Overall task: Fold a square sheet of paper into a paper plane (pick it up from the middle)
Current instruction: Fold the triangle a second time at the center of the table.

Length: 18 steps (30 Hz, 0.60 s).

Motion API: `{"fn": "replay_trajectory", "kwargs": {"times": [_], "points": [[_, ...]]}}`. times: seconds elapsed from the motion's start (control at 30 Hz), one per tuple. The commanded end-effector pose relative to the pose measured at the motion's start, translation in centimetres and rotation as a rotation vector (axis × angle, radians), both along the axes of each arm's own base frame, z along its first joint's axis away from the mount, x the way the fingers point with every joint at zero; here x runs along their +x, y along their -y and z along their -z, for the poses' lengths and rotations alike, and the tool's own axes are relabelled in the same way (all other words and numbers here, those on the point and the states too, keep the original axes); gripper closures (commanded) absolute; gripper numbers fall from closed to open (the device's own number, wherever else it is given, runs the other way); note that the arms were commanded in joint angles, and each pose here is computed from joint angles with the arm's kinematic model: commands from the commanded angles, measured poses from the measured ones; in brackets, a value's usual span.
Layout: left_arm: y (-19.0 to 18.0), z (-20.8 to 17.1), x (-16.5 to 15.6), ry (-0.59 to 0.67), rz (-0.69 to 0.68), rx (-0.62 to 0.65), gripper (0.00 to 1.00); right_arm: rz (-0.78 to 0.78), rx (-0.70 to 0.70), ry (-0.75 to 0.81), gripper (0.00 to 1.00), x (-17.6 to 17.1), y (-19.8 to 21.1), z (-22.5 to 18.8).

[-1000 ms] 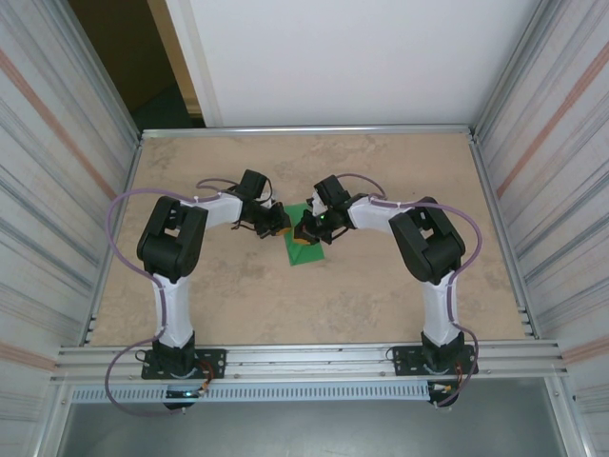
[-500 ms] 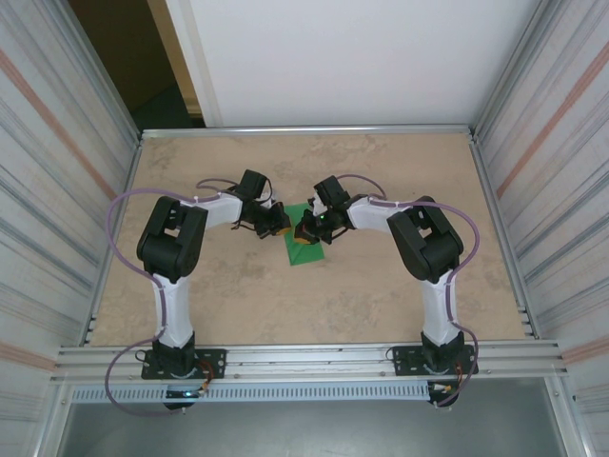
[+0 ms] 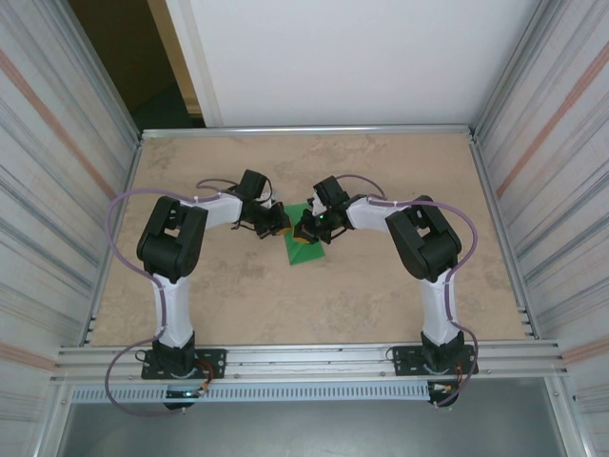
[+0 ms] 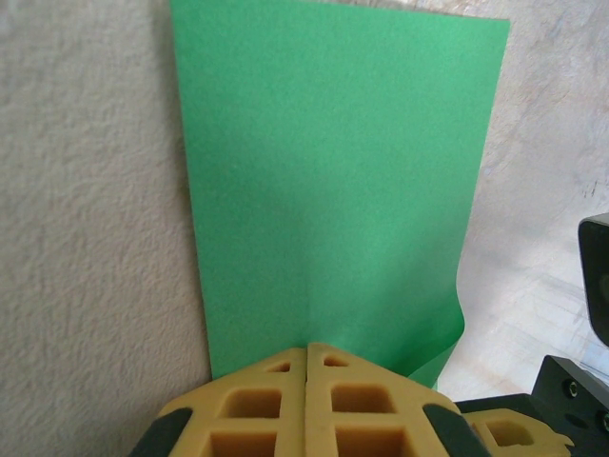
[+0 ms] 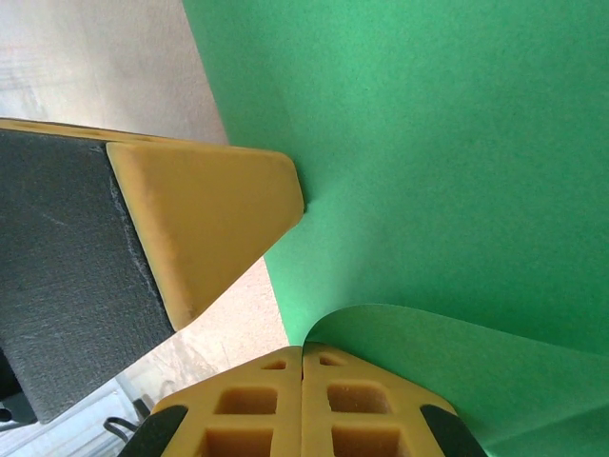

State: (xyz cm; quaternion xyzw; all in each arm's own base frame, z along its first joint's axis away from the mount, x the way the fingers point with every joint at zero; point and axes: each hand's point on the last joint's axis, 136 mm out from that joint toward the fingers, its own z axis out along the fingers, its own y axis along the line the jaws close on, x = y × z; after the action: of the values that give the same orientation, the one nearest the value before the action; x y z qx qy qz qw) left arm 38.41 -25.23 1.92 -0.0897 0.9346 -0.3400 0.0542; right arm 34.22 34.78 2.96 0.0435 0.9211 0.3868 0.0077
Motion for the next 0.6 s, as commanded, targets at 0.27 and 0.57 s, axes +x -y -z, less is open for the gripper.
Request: {"fn": "replay_trajectory", "kwargs": {"times": [0.27, 0.57], "points": [[-1.64, 2.39, -1.75, -0.079, -0.023, 0.087, 0.98, 0.032, -0.015, -0.018, 1.0, 0.87, 0.1, 1.02], [-1.69, 2.47, -1.83, -0.081, -0.023, 0.089, 0.98, 0.036, -0.023, -0.023, 1.0, 0.84, 0.25, 1.31]]}}
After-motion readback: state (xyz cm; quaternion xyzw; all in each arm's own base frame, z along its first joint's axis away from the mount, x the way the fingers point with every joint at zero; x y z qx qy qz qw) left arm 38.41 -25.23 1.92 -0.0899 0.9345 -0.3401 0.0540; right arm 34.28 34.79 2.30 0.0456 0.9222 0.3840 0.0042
